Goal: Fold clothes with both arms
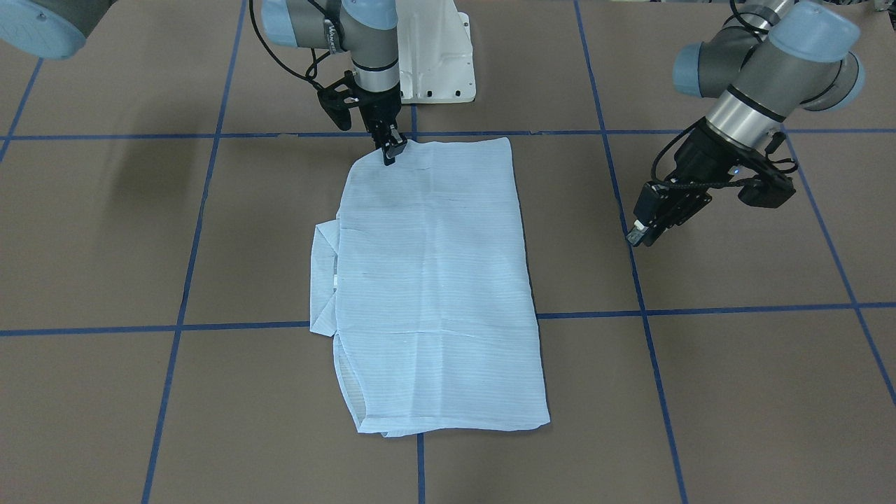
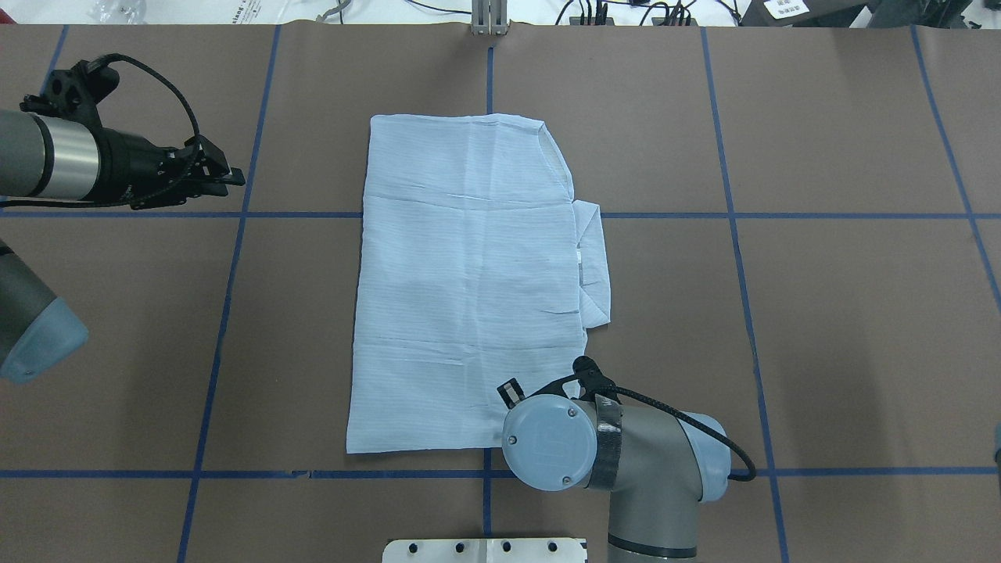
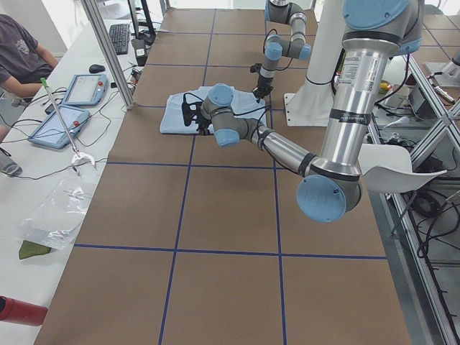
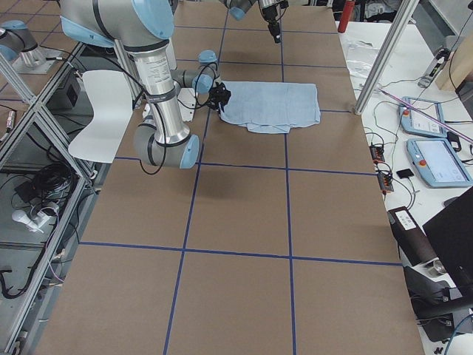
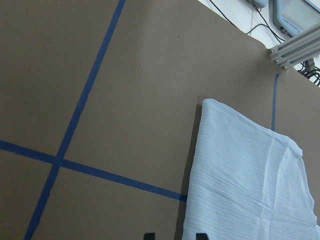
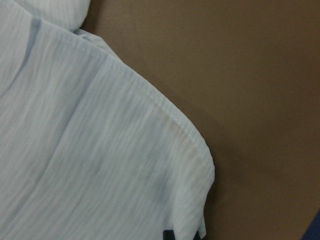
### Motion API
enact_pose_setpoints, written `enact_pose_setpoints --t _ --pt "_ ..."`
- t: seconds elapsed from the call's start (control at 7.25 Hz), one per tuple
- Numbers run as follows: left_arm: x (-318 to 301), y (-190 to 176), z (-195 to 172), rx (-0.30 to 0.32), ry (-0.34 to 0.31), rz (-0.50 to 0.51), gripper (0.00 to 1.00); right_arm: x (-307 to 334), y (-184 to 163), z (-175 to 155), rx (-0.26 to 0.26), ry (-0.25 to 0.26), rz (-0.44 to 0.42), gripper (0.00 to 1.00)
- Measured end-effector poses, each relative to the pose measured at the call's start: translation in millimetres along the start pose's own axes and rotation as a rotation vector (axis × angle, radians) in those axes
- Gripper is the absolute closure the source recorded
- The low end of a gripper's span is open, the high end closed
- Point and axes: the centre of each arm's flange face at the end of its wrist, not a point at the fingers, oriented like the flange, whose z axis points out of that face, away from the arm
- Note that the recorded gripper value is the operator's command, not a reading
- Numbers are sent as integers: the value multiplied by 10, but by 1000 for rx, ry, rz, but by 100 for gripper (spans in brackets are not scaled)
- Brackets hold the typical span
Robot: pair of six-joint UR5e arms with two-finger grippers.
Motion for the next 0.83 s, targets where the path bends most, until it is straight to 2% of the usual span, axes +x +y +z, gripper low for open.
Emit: enact_pose_setpoints --t 0.28,0.55,0.69,0.83 --pt "7 10 -4 1 2 -15 61 -21 -22 -117 -6 -6 4 100" --pt "66 140 -1 -12 13 -132 60 28 -48 -255 -1 4 0 100" --pt "139 362 91 -26 18 -223 60 72 -30 -267 0 10 -5 100" --pt "196 764 262 -27 17 -318 60 100 -17 -265 0 15 -9 100"
